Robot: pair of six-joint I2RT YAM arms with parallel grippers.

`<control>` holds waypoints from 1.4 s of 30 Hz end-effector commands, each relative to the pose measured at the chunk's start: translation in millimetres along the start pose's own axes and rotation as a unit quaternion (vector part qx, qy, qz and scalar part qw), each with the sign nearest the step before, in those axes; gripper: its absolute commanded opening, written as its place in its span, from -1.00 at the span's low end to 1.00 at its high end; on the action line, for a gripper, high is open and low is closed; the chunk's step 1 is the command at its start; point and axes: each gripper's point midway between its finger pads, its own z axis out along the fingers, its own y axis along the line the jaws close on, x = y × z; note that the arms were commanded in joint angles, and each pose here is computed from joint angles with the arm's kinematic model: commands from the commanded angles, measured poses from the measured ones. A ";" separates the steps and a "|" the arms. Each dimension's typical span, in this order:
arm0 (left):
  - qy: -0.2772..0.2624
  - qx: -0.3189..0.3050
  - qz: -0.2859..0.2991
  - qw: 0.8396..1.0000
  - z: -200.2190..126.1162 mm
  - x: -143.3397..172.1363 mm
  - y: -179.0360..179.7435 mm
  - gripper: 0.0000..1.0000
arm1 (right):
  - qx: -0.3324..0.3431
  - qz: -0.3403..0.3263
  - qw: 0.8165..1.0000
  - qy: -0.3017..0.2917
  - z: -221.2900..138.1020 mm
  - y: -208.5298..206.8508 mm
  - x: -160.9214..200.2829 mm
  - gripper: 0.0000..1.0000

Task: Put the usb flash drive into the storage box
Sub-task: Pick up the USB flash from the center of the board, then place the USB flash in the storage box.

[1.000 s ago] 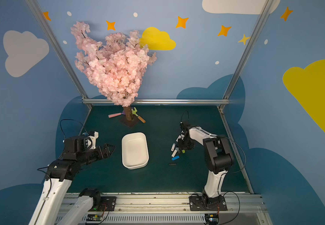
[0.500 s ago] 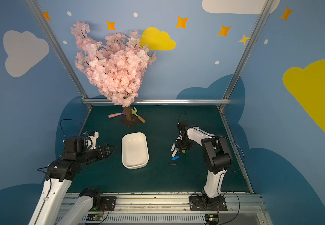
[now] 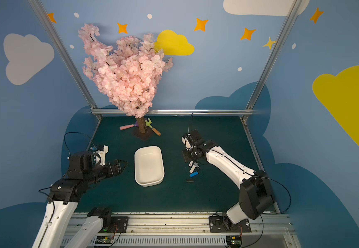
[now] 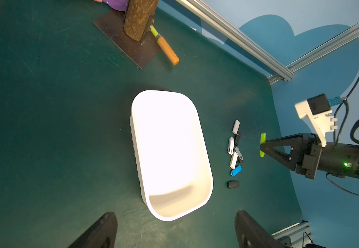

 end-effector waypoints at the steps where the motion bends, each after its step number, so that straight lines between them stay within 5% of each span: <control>1: 0.001 0.007 0.010 1.000 1.4 1.4 -1.9 0.78 | -0.081 -0.030 0.996 -0.016 0.9 63.3 -21.5 -0.64; 9: 0.010 0.003 0.006 1.000 4.0 2.2 -0.1 0.78 | -0.092 -0.070 0.993 0.038 73.3 134.5 -27.5 -0.62; 21: 0.024 0.006 0.005 1.000 9.6 4.6 -0.7 0.79 | -0.059 -0.070 0.992 0.086 161.3 147.9 -21.2 -0.62; 25: 0.027 0.013 0.008 1.000 10.4 5.5 -3.1 0.81 | -0.045 -0.073 0.992 0.088 167.0 146.0 -20.7 -0.34; 30: 0.029 0.020 0.013 0.999 11.0 6.7 -6.3 0.83 | -0.048 -0.086 0.992 0.075 147.7 152.0 -31.0 -0.09; 35: 0.042 0.053 0.026 0.997 12.0 10.0 -19.0 0.77 | -0.039 -0.100 0.994 0.010 71.6 141.1 -62.2 -0.08; 42: 0.081 0.133 0.119 0.981 14.1 24.9 -72.0 0.70 | 0.039 -0.023 0.996 -0.072 -29.6 14.3 -58.6 -0.04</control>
